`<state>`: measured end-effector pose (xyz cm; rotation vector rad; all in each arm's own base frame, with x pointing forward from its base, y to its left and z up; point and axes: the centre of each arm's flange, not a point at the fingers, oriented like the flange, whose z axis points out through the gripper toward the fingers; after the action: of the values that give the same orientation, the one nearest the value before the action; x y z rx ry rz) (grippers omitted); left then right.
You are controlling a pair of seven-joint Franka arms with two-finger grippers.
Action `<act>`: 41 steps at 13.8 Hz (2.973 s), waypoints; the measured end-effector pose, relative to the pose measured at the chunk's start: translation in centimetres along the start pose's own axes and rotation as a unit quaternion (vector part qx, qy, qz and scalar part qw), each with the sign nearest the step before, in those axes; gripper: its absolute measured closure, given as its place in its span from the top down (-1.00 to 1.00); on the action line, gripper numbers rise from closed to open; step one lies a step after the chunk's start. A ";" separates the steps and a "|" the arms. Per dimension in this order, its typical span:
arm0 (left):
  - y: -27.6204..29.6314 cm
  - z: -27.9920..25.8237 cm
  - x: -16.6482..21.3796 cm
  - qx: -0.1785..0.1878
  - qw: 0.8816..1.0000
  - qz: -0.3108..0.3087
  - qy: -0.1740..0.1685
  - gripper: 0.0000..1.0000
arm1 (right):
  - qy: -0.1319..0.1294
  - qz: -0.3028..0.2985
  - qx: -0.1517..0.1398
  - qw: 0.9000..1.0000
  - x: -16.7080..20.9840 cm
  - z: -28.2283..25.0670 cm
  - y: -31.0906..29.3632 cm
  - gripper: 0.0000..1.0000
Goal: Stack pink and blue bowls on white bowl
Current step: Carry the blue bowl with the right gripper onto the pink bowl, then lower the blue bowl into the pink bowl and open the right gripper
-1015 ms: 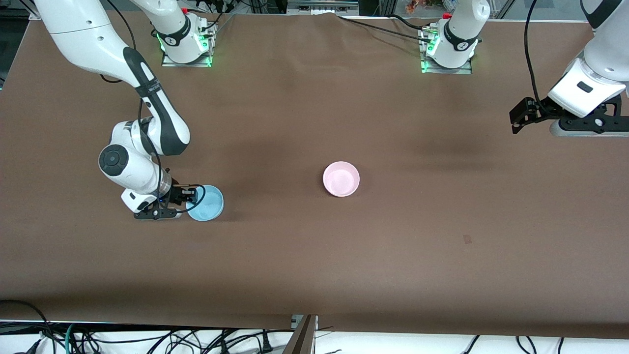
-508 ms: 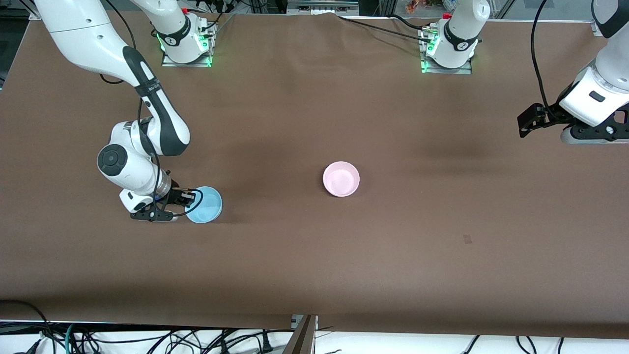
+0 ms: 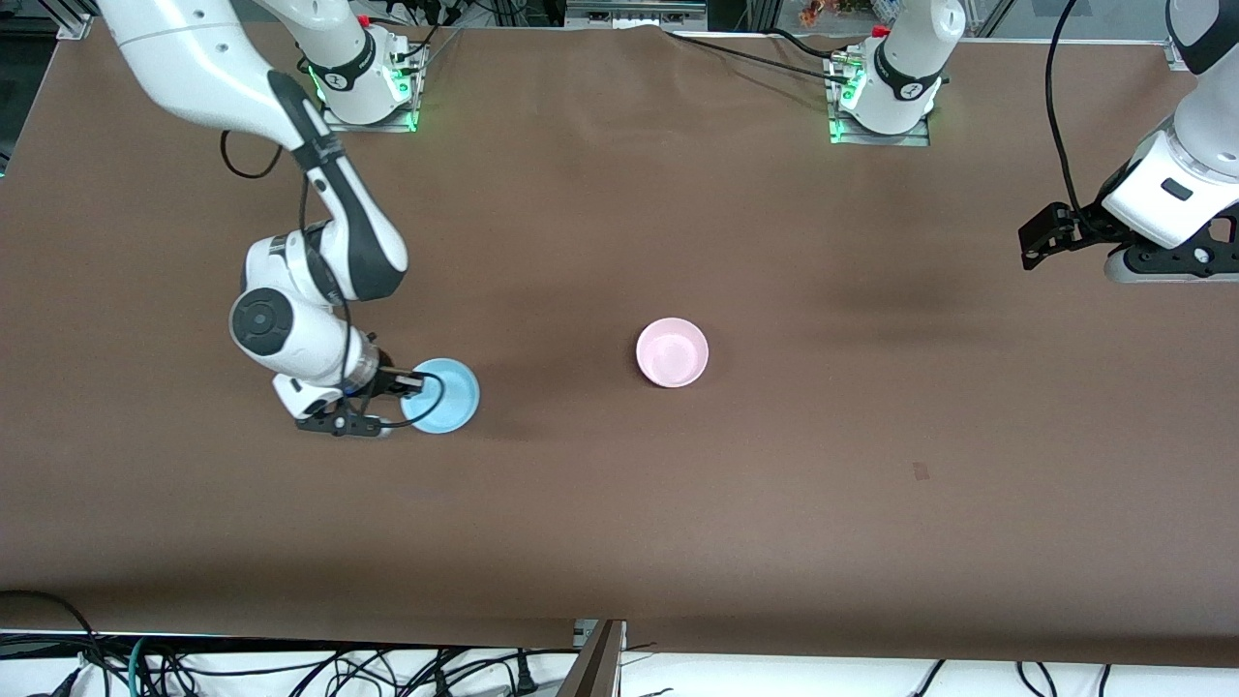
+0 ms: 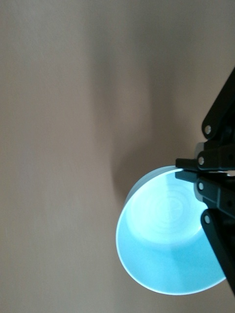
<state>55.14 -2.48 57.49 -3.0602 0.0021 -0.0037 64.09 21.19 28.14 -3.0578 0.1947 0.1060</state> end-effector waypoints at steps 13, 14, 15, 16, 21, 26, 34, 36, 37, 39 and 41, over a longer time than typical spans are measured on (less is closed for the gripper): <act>0.1 0.0 0.0 0.000 1.000 0.000 0.000 1.00 | -0.026 0.077 0.129 0.988 -15.8 3.4 -27.5 -0.96; 0.1 0.0 0.0 0.000 1.000 0.000 0.000 1.00 | -0.024 0.081 0.133 0.988 -15.5 4.6 -27.5 -0.96; 0.1 0.0 0.0 0.000 1.000 0.000 0.000 1.00 | -0.022 0.087 0.133 0.987 -15.0 5.5 -27.1 -0.96; 0.1 0.0 0.0 0.000 1.000 0.000 0.000 1.00 | -0.020 0.091 0.132 0.987 -14.6 6.1 -26.7 -0.96; 0.1 0.0 0.0 0.000 1.000 0.000 0.000 1.00 | -0.007 0.097 0.141 0.985 -13.1 5.0 -26.6 -0.96; 0.1 0.0 0.0 0.000 1.000 0.000 0.000 1.00 | 0.017 0.107 0.125 0.986 -13.2 5.2 -26.8 -0.96; 0.1 0.0 0.0 0.000 1.000 0.000 0.000 1.00 | 0.035 0.109 0.112 0.987 -14.2 5.8 -27.7 -0.96; 0.1 0.0 0.0 0.000 1.000 0.000 0.000 1.00 | 0.035 0.110 0.112 0.987 -14.2 6.0 -27.7 -0.96; 0.1 0.0 0.0 0.000 1.000 0.000 0.000 1.00 | 0.036 0.110 0.114 0.987 -14.1 6.1 -27.7 -0.96; 0.1 0.0 0.0 0.000 1.000 0.000 0.000 1.00 | 0.036 0.110 0.115 0.987 -14.2 6.4 -27.7 -0.96; 0.1 0.0 0.0 0.000 1.000 0.000 0.000 1.00 | 0.037 0.110 0.115 0.987 -14.2 6.7 -27.7 -0.94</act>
<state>55.15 -2.54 57.50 -3.0602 0.0036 -0.0038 53.20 50.92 24.53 -2.8020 0.5101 -0.0162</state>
